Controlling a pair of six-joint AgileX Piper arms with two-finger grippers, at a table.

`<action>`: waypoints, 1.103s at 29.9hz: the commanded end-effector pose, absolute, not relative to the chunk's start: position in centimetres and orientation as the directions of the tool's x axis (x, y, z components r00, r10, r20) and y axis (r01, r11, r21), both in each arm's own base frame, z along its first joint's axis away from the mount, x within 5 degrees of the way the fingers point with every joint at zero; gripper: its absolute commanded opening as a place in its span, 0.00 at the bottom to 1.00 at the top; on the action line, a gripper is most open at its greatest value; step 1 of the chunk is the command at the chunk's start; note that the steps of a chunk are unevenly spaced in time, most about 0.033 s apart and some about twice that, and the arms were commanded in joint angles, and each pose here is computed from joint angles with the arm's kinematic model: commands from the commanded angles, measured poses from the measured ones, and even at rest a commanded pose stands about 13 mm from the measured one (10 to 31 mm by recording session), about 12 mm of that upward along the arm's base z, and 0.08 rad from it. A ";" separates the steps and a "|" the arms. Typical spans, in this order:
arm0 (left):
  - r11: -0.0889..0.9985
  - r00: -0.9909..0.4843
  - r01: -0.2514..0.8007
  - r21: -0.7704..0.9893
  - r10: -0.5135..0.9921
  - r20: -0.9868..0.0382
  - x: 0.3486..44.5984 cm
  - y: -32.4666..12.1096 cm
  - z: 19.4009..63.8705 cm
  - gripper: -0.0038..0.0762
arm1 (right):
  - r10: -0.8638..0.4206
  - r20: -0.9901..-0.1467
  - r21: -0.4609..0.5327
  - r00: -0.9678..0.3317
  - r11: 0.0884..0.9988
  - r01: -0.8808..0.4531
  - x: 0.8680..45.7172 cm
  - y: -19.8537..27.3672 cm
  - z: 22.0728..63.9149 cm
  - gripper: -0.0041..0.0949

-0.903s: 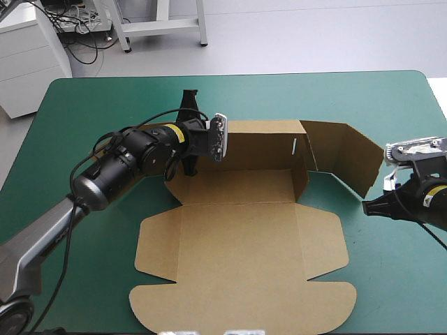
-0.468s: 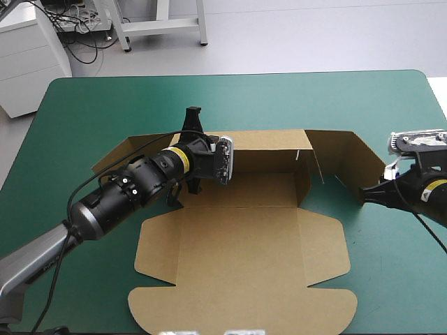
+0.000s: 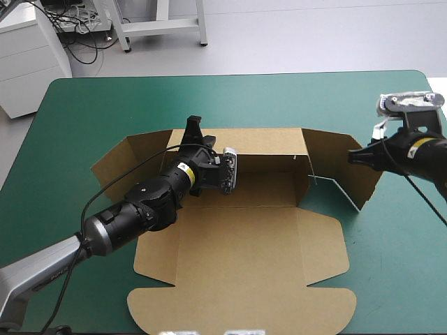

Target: Fold the box

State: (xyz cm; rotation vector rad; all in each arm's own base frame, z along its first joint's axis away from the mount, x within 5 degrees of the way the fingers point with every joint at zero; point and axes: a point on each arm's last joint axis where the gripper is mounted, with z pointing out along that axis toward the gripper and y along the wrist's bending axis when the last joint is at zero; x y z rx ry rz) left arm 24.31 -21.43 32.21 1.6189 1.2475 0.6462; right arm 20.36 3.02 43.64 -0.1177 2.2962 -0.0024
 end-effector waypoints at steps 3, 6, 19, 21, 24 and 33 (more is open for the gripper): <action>0.110 0.233 0.384 0.917 0.949 -0.212 24.4 -20.3 33.4 0.01 | -0.099 -0.813 -0.059 -0.573 0.994 -0.089 22.8 3.0 47.2 0.46; 0.113 0.239 0.386 0.916 0.946 -0.217 24.4 -20.4 33.3 0.01 | -0.066 -0.811 -0.019 -0.581 0.996 -0.087 24.4 2.2 48.2 0.46; 0.108 0.241 0.391 0.914 0.947 -0.214 24.4 -20.5 33.1 0.01 | -0.003 -0.733 0.160 -0.680 0.971 -0.177 33.9 -0.2 45.0 0.61; 0.108 0.234 0.390 0.914 0.949 -0.211 24.5 -20.4 33.1 0.01 | 0.008 -0.720 0.179 -0.694 0.968 -0.175 35.2 -0.2 43.9 0.63; 0.101 0.238 0.386 0.917 0.949 -0.205 24.5 -20.4 33.1 0.01 | 0.016 -0.709 0.186 -0.705 0.969 -0.165 36.5 -0.4 42.7 0.63; 0.069 0.228 0.391 0.918 0.959 -0.170 24.9 -20.7 32.2 0.01 | 0.010 -0.672 0.200 -0.740 0.965 -0.169 38.9 -0.5 39.9 0.63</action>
